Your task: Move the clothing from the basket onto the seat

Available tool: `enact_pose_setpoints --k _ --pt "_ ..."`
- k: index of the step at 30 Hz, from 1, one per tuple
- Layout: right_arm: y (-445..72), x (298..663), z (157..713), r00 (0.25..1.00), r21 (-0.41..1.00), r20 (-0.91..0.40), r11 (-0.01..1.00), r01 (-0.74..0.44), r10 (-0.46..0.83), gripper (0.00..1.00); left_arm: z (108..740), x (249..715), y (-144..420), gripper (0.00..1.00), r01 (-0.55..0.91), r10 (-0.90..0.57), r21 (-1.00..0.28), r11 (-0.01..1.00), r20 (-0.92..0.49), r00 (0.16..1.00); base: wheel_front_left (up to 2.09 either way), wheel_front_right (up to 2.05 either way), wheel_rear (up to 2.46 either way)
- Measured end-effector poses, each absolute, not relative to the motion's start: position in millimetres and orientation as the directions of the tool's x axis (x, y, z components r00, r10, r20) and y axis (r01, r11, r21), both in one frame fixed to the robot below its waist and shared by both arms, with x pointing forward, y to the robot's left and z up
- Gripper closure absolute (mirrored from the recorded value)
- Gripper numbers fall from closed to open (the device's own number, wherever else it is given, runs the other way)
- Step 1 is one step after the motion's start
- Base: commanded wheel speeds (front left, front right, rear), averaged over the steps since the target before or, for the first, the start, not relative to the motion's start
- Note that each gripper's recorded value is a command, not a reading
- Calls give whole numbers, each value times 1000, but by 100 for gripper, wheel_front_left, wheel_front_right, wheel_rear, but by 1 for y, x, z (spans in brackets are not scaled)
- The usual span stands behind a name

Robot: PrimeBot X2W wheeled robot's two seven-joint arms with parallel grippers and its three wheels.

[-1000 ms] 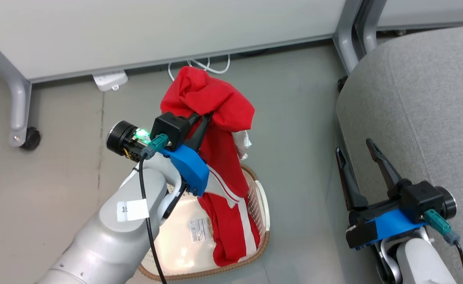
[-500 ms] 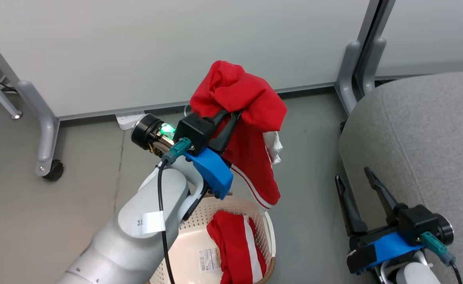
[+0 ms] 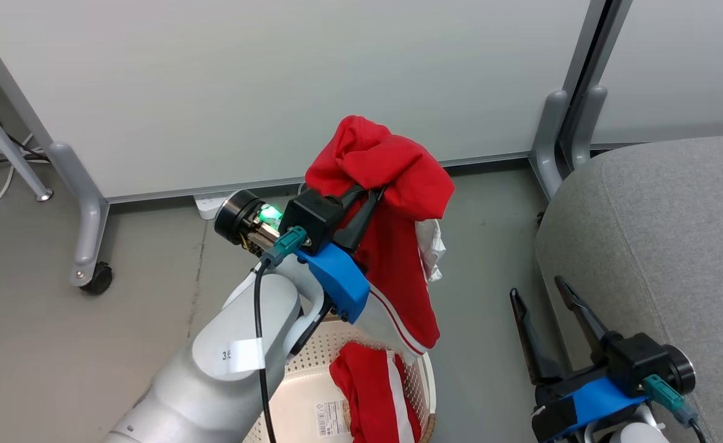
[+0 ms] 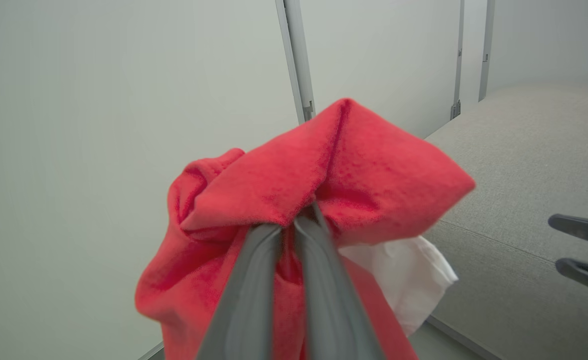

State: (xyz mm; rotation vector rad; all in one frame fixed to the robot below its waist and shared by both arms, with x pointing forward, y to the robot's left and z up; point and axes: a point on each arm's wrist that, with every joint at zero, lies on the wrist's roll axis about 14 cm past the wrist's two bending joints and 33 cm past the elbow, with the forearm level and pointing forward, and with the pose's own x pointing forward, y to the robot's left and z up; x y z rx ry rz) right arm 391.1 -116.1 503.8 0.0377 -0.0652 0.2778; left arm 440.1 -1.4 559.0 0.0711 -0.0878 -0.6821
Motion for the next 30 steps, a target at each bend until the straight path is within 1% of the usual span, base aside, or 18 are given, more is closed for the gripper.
enact_pose_setpoints --k 6,11,19,30 --pt "-102 394 507 942 7 78 945 -328 327 0 557 441 0 100 622 -628 91 777 55 776 0 0 0" --pt "-77 403 516 904 -38 94 909 -415 417 0 554 442 1 100 620 -625 87 779 51 779 0 0 0" --pt "-42 417 519 848 -88 85 851 -517 524 0 551 445 2 100 621 -625 84 780 46 779 0 0 0" --pt "-15 448 510 810 -118 39 807 -578 585 0 544 452 0 100 628 -632 78 774 35 775 0 0 0"
